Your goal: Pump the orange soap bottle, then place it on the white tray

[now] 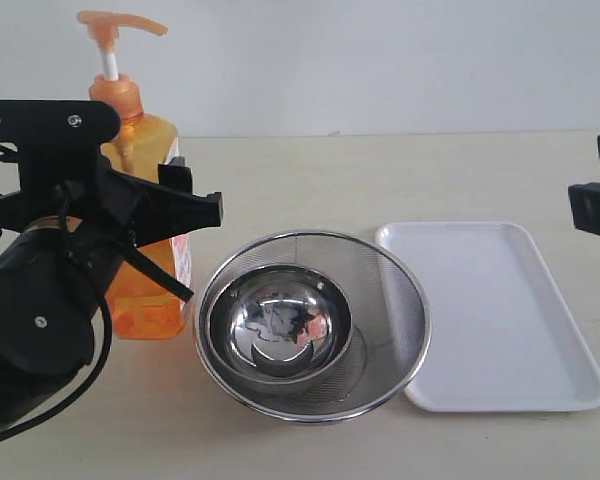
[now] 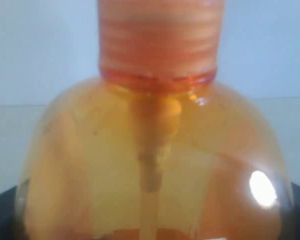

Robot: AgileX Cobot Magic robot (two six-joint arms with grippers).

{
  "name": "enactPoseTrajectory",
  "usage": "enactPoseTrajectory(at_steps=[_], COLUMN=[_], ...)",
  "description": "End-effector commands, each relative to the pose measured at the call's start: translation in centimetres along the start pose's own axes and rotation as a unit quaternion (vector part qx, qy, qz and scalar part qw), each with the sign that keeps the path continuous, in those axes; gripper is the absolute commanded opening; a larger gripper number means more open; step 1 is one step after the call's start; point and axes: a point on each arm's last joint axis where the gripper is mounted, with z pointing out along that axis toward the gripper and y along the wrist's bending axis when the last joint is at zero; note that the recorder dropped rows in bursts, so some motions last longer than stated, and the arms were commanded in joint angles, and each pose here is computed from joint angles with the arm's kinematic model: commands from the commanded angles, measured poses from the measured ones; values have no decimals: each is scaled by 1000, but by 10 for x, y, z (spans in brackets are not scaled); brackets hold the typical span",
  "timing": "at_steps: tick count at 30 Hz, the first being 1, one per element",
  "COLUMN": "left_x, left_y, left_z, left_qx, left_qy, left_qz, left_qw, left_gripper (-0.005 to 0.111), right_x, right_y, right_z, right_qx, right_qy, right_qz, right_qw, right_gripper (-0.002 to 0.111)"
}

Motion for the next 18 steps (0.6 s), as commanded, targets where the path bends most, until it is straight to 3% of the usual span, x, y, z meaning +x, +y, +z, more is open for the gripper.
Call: enactPoseTrajectory(at_steps=[1, 18], left_x=[-15, -25], left_y=[0, 2], left_z=[-2, -6], left_qx=[9, 16], left_qy=[-51, -68], left_qz=[8, -17], left_qw=[999, 997], left_gripper=[5, 5], right_x=[0, 1], right_y=[-1, -1], right_z=[-1, -1], right_qx=[-2, -3], right_qy=[-5, -3], right_qz=[-2, -10], right_qw=[1000, 1000], right_gripper=[0, 0])
